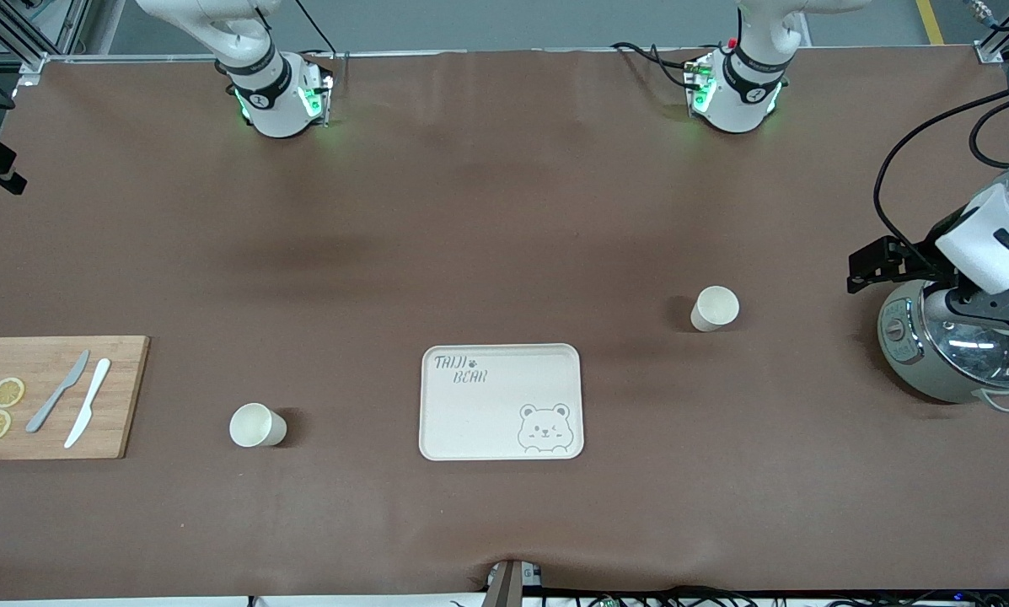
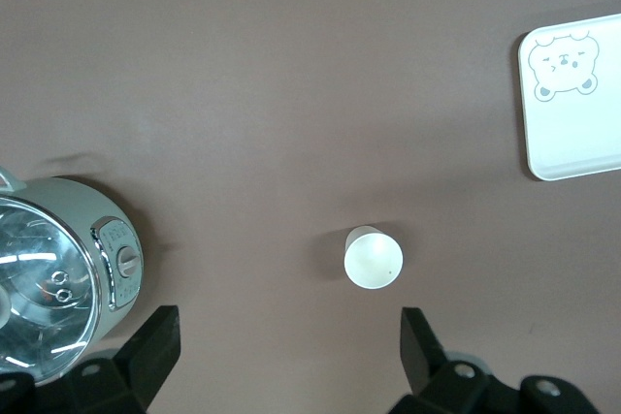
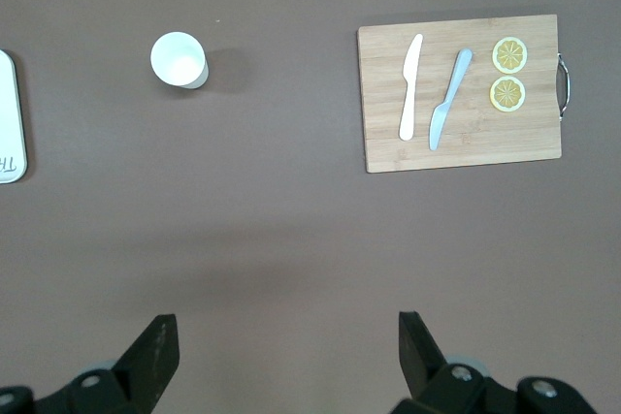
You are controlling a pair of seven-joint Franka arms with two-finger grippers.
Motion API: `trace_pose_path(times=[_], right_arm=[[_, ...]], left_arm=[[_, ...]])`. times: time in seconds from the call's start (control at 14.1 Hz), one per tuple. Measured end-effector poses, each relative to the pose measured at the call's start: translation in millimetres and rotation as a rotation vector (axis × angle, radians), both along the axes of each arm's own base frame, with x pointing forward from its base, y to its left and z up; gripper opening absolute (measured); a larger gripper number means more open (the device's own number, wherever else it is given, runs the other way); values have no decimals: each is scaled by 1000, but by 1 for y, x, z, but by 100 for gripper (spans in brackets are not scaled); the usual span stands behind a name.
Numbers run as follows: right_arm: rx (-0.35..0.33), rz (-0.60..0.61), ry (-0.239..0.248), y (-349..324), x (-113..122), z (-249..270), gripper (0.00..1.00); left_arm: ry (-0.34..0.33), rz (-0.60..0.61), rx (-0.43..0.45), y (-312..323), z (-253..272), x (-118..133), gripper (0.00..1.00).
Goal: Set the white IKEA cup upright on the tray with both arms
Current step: 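Move the left gripper from the pot over the white cup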
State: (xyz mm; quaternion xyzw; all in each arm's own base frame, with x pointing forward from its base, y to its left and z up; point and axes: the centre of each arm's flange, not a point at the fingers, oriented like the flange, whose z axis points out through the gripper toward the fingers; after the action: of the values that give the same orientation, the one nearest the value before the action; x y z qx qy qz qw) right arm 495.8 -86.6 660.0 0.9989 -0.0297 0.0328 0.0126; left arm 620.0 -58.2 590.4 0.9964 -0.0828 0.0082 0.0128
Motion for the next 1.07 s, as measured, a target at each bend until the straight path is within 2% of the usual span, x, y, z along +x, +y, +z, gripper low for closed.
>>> trace_pose_path(times=[0.57,0.78,1.07], right_arm=[[-5,13,-19,-4,0,9,100],[-6,21,-13,0,3,6,100],[-6,29,-8,5,6,3,100]], left_arm=[[30,-18,3,-10,-13,-2,100],[80,-39,5,-23,-53,-5,100],[61,-50,4,-30,-128,-19,100]])
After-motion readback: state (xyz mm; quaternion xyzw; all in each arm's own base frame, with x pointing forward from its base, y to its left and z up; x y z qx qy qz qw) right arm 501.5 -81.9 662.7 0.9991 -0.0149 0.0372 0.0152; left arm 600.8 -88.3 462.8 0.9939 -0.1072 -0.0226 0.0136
